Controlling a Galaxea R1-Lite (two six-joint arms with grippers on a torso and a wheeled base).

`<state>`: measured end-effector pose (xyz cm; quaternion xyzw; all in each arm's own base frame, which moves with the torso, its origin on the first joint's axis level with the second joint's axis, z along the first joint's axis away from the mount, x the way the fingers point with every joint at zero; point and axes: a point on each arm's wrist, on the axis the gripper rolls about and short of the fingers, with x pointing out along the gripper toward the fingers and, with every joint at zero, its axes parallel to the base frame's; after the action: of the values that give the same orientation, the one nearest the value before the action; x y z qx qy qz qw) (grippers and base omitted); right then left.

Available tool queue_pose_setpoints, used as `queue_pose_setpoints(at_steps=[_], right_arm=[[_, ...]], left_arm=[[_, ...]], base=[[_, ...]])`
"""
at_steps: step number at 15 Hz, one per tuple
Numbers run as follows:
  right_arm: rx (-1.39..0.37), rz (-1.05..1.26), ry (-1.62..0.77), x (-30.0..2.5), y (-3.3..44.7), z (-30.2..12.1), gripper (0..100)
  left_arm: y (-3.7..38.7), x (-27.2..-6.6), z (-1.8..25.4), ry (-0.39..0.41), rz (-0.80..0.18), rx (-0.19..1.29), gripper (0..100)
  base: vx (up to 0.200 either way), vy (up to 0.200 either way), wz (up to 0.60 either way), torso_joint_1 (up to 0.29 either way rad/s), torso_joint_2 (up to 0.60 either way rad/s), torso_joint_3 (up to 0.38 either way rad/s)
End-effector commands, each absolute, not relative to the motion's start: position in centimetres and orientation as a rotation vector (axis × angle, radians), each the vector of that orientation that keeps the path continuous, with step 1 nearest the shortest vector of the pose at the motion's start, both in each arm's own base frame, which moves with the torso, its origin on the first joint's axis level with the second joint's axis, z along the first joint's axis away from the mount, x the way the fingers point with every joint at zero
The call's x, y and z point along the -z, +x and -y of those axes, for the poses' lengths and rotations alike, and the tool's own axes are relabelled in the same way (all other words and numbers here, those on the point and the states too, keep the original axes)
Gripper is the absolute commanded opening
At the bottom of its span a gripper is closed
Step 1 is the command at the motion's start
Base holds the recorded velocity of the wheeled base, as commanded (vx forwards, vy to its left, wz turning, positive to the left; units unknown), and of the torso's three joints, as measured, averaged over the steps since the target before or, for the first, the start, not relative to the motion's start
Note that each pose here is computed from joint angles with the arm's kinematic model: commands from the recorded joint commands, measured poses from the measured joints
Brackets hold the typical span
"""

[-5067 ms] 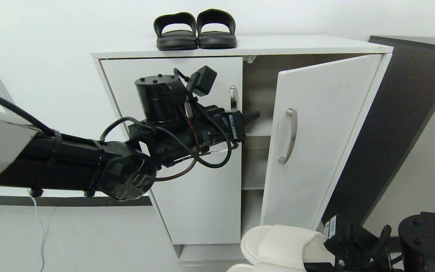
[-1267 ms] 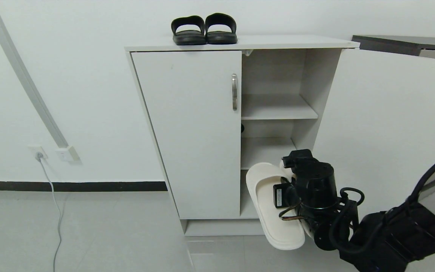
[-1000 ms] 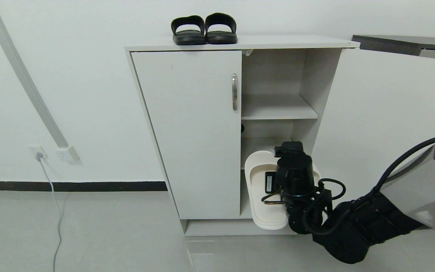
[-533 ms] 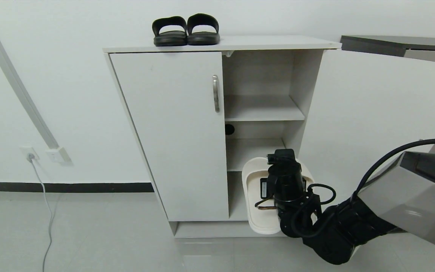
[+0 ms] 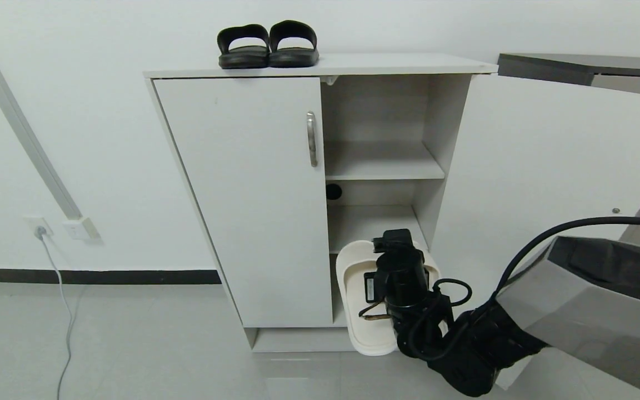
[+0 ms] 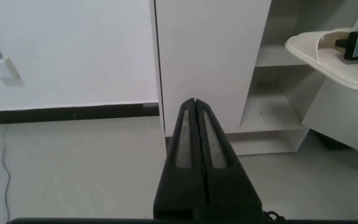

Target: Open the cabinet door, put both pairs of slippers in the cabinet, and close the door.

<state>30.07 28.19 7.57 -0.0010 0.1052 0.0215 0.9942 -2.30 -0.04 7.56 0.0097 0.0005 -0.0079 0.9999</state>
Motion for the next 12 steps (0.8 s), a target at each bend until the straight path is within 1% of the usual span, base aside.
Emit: queue_pose_setpoints(at_steps=[1,9,12], right_arm=[[-0.041,-0.212,-0.007,-7.0,30.3,-28.3,0],[-0.041,-0.213,-0.008,-6.4,30.4,-28.4,0],[-0.042,-0.206,-0.003,-5.9,30.5,-28.6,0]], left_arm=[[-2.3,-7.6,0.0,0.02,-0.003,0.015,0],[-2.3,-7.5,0.0,0.02,-0.004,0.017,0],[-2.3,-7.6,0.0,0.02,-0.003,0.018,0]], base=[[0.0,0.0,0.0,0.0,0.0,0.0],[0.0,0.0,0.0,0.0,0.0,0.0],[0.0,0.0,0.0,0.004,0.0,-0.147]])
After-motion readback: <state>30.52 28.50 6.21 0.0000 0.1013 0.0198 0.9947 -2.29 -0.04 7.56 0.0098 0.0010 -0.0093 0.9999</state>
